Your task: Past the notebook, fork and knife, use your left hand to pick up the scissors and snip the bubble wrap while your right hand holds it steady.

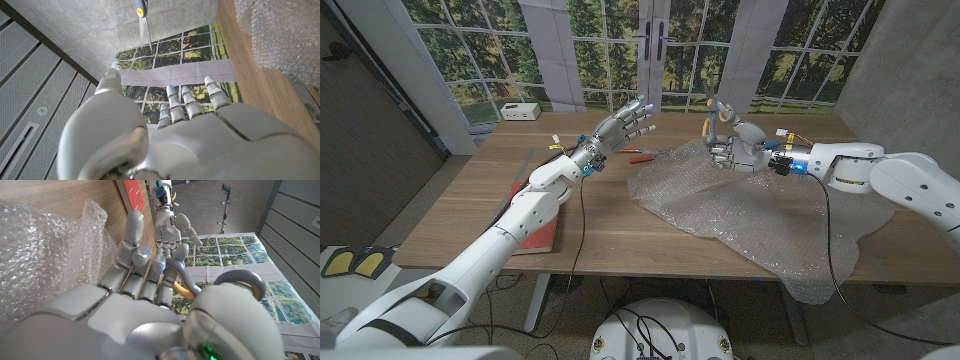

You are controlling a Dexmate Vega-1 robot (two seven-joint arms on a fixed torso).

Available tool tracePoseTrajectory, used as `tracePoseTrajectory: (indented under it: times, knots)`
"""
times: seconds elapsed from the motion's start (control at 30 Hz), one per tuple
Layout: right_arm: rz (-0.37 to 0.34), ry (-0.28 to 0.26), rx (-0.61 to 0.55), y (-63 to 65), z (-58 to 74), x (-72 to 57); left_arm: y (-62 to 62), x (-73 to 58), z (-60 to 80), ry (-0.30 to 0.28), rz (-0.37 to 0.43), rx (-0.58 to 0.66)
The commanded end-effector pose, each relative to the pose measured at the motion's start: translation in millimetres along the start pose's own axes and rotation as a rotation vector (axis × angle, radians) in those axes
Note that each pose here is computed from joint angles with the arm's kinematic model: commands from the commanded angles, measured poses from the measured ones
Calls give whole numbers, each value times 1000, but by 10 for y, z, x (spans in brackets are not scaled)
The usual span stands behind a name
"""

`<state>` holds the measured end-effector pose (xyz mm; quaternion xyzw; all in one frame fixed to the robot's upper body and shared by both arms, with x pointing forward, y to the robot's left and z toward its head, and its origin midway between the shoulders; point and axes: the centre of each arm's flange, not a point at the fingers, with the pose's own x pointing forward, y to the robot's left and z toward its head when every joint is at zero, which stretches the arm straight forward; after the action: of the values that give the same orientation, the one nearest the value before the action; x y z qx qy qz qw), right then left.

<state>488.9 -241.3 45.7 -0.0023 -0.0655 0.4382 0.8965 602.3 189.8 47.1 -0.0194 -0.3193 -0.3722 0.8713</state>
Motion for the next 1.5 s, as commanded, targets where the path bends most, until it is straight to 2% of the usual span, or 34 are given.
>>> tracePoseTrajectory:
  times: [0.03,0.2,0.43,0.8,0.97,1.1,1.3,1.43,1.5]
  knots:
    - [-7,-7,13,61,-50,-46,116,-62,142,64,-2,167]
    - [-11,-14,15,97,-72,-72,89,-50,226,67,-64,228]
    - [-23,-25,14,139,-85,-105,82,-60,197,69,-91,225]
    - [-31,-25,26,209,-113,-140,54,-240,266,50,-94,227]
    - [-28,-21,44,240,-146,-140,83,-311,222,36,-96,159]
    - [-34,-14,52,253,-168,-141,122,-374,194,54,-93,174]
    - [-30,-9,59,257,-181,-124,217,-386,64,26,-131,45]
    - [-31,-6,62,252,-183,-111,278,-394,72,43,-138,103]
    - [-30,-6,61,250,-183,-109,318,-390,65,42,-168,122]
